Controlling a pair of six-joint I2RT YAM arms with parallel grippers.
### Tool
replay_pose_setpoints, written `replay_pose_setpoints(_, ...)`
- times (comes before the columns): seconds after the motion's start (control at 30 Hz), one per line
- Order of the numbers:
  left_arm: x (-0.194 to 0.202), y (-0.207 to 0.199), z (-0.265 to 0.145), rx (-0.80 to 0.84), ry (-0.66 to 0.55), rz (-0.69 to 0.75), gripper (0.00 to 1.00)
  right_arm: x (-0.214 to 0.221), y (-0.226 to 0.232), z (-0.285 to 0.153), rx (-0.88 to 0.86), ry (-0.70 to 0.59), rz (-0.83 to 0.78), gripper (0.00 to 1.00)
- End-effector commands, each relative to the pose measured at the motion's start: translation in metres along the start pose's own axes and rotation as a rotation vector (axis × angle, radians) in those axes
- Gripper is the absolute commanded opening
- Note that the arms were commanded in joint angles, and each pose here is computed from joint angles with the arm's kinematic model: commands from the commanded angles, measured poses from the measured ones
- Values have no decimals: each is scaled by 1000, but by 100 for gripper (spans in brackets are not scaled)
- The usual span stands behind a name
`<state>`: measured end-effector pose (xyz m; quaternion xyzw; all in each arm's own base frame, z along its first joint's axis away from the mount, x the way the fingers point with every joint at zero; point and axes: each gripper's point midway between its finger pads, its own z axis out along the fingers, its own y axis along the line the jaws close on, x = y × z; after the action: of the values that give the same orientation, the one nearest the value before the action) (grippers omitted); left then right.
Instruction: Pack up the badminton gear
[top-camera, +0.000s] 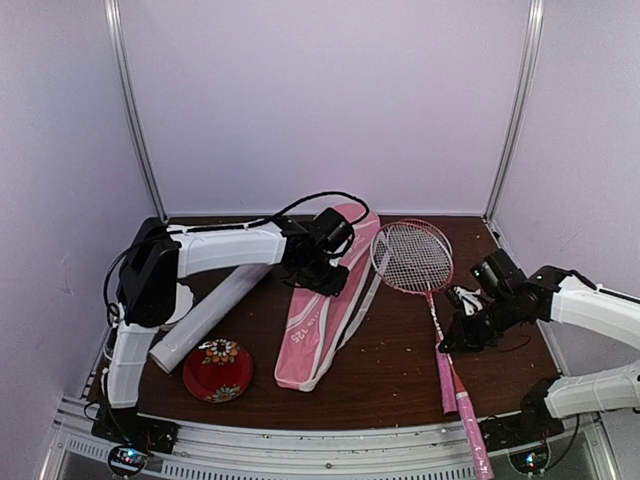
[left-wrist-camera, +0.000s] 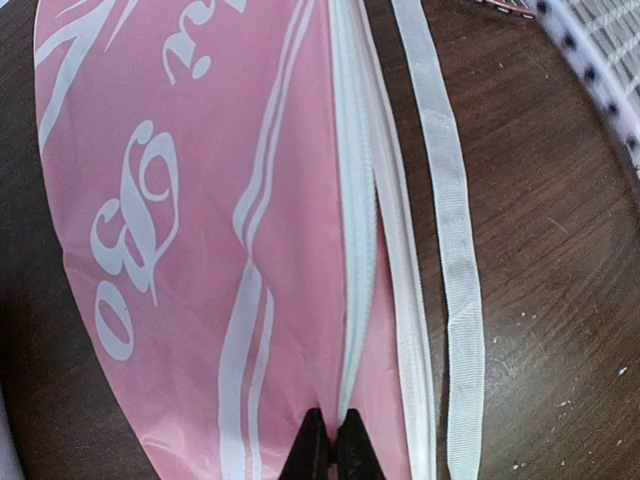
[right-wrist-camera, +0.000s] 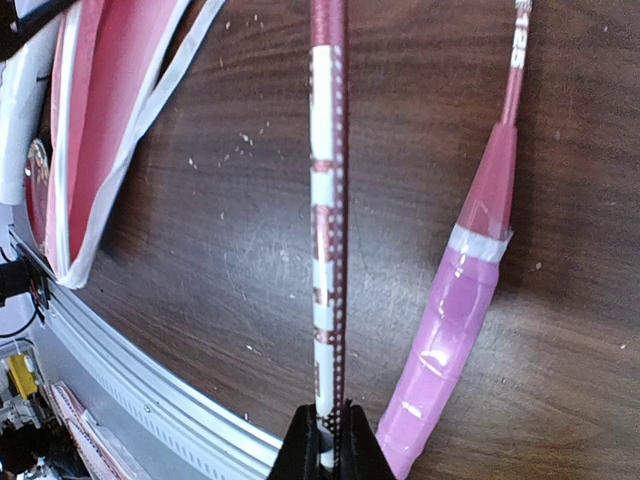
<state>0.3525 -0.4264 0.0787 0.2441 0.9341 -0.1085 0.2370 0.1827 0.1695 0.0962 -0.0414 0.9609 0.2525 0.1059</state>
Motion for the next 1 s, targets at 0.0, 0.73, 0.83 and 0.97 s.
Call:
replay_pose_setpoints(0.0, -24, -1, -19, 32, -90, -47, 0, 18, 2, 5, 10, 37, -19, 0)
replay_pose_setpoints(0.73, -33, -9, -48, 103, -137, -33, 0, 22, 49, 45, -34, 82, -105, 0)
replay_pose_setpoints(0.83, -30, -17, -47, 143, -125, -17, 0, 9, 59, 48, -44, 58, -106, 0)
replay_pose_setpoints(0.97, -26, -25, -46, 182, -114, 10, 0, -3, 76, 56, -79, 56, -104, 0)
